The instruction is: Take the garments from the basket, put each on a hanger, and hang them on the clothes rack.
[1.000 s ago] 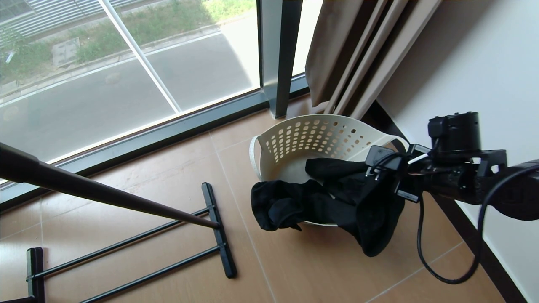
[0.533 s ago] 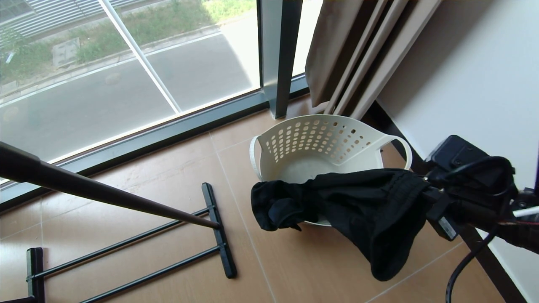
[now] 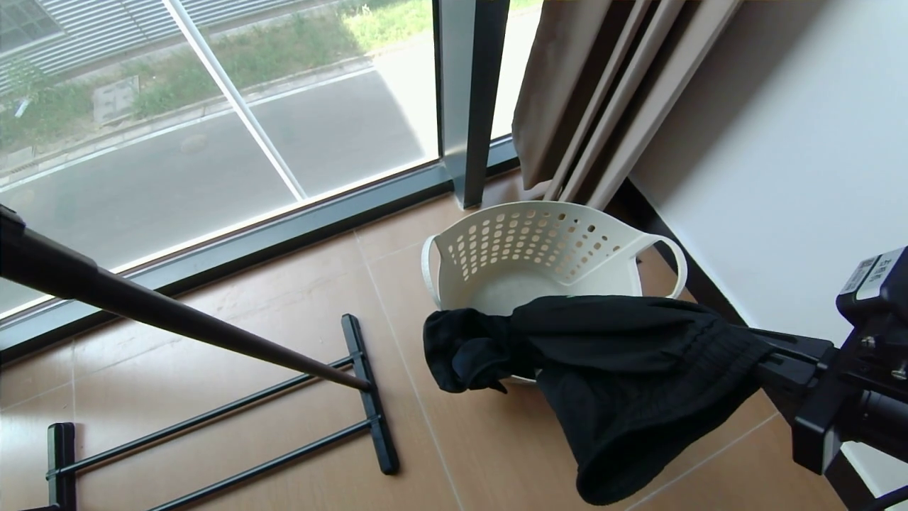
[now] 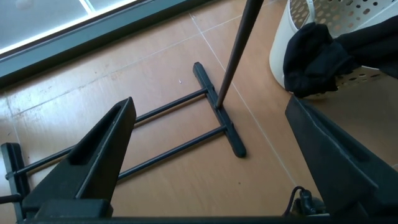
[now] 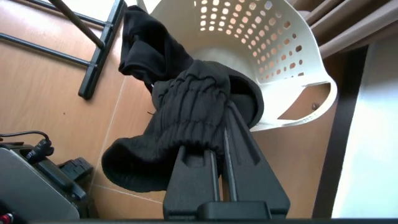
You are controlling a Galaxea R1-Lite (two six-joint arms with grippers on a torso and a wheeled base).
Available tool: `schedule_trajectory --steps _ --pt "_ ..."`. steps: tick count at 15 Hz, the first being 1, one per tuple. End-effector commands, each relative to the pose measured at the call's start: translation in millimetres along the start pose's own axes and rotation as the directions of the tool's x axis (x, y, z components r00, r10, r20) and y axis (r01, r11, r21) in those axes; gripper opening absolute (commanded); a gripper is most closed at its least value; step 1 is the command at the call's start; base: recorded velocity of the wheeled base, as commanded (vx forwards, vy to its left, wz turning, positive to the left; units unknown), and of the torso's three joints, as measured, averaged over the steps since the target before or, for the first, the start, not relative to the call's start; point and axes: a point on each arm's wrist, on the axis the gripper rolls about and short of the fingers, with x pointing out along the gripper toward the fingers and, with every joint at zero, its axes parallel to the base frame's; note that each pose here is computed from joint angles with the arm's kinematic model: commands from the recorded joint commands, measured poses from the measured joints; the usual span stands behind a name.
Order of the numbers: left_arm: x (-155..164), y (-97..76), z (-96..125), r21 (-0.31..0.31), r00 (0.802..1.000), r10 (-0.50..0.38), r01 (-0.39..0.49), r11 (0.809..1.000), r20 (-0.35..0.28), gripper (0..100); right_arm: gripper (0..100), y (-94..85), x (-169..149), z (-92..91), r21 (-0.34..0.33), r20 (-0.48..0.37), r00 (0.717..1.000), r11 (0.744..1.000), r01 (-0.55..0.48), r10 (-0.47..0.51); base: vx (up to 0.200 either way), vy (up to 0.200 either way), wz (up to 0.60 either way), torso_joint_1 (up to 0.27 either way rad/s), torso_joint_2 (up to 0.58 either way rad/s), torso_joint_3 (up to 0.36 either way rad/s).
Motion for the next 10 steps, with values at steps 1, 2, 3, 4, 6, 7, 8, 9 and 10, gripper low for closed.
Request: schedule_trajectory --steps 1,2,3,4,6,7,8,9,10 --pt "0.1 0.0 0.0 0.000 1.000 0.000 0.000 1.000 -0.002 100 0 -2.3 -2.3 6.1 0.009 0.027 1.000 1.000 0.006 -0.006 0.000 0.000 0.00 0.002 0.00 0.178" --pt "0.0 0.0 0.0 0.000 1.000 0.000 0.000 1.000 0.000 100 0 -2.2 -1.3 6.6 0.011 0.025 1.000 1.000 0.006 -0.006 0.000 0.000 0.00 0.002 0.01 0.198" --pt "0.0 0.0 0.0 0.000 1.000 0.000 0.000 1.000 0.000 100 0 -2.2 -1.3 6.6 0.011 0.025 1.000 1.000 0.006 -0.006 0.000 0.000 0.00 0.002 0.00 0.198" --pt "0.1 -0.2 0.0 0.001 1.000 -0.009 0.009 1.000 -0.001 100 0 -1.3 4.3 6.4 0.055 0.009 1.000 0.999 0.003 -0.003 0.000 0.000 0.00 0.002 0.00 0.203" --pt "0.0 -0.2 0.0 0.001 1.000 -0.009 0.009 1.000 0.000 100 0 -0.3 10.3 7.5 0.061 0.007 1.000 0.998 -0.022 0.022 0.000 0.000 0.00 0.002 0.00 0.205" --pt "0.0 -0.2 0.0 0.001 1.000 -0.009 0.009 1.000 0.000 100 0 -0.6 12.6 8.9 0.063 0.015 1.000 0.998 -0.020 0.019 0.000 0.000 0.00 -0.002 0.00 0.203" --pt "0.0 -0.2 0.0 0.001 1.000 -0.009 0.009 1.000 0.000 100 0 -0.3 15.4 8.0 0.070 0.045 0.999 0.998 -0.009 0.006 0.000 0.000 0.00 -0.002 -0.01 0.188" --pt "0.1 -0.2 0.0 0.001 1.000 -0.009 0.009 1.000 -0.001 100 0 -2.3 15.8 7.6 0.075 0.057 0.998 0.997 0.005 -0.009 0.000 0.000 0.00 0.002 0.00 0.193" --pt "0.0 -0.2 0.0 0.001 1.000 -0.009 0.009 1.000 0.000 100 0 -3.9 16.4 7.0 0.077 0.054 0.998 0.997 0.012 -0.016 0.000 0.000 0.00 0.002 -0.17 0.022"
